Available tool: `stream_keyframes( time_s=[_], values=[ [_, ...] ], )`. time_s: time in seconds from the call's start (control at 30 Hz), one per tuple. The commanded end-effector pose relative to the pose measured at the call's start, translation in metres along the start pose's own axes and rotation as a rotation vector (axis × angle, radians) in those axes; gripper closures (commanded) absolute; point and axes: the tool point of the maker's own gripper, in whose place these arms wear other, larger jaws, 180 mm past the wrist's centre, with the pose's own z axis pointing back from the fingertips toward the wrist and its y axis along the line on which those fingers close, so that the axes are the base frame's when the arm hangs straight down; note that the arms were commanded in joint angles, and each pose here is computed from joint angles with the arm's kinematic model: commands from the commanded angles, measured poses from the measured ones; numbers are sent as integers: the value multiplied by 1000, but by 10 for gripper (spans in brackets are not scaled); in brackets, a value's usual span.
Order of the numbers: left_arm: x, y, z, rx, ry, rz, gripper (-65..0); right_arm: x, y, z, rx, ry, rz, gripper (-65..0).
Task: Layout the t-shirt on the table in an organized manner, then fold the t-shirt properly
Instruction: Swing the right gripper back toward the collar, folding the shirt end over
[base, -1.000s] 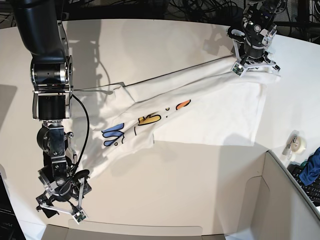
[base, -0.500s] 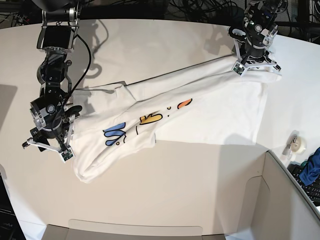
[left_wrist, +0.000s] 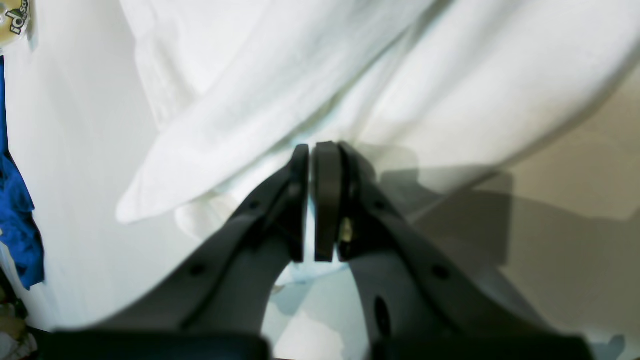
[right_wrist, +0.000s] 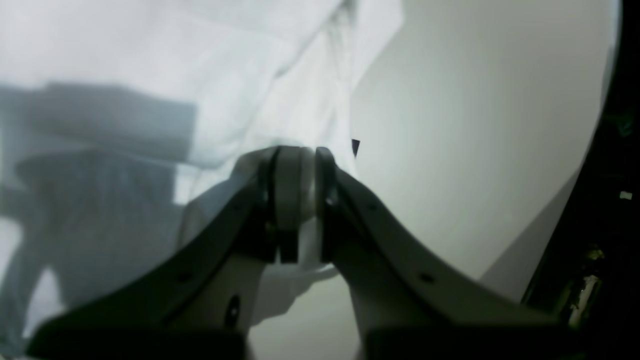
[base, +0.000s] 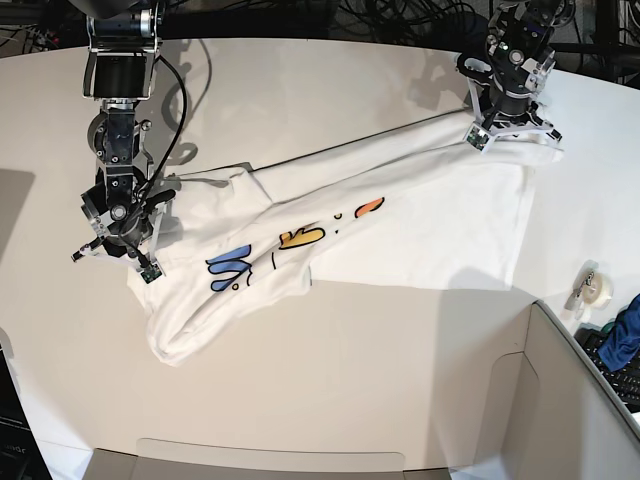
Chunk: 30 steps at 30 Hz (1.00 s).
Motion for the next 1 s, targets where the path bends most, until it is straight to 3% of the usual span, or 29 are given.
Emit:
stream_keyframes(
  time_s=[0.0, 0.5, 0.73, 0.83, 0.97],
  values=[
    [-38, -30, 1, -130, 151, -9, -28, -8, -2, 2, -8, 18, 6, -50],
    [-36, -31, 6, -132, 147, -15, -28, -101, -9, 96, -172, 152, 190, -50],
    [-39, -33, 17, -138, 138, -44, -29, -134, 2, 112, -153, 224, 254, -50],
    [-40, -31, 16, -135, 141, -44, -29, -147, -3, 115, -161, 247, 230, -49],
    [-37, -21, 15, -109, 136, -20, -29, -133, -26, 122, -227, 163, 116, -49]
  ],
)
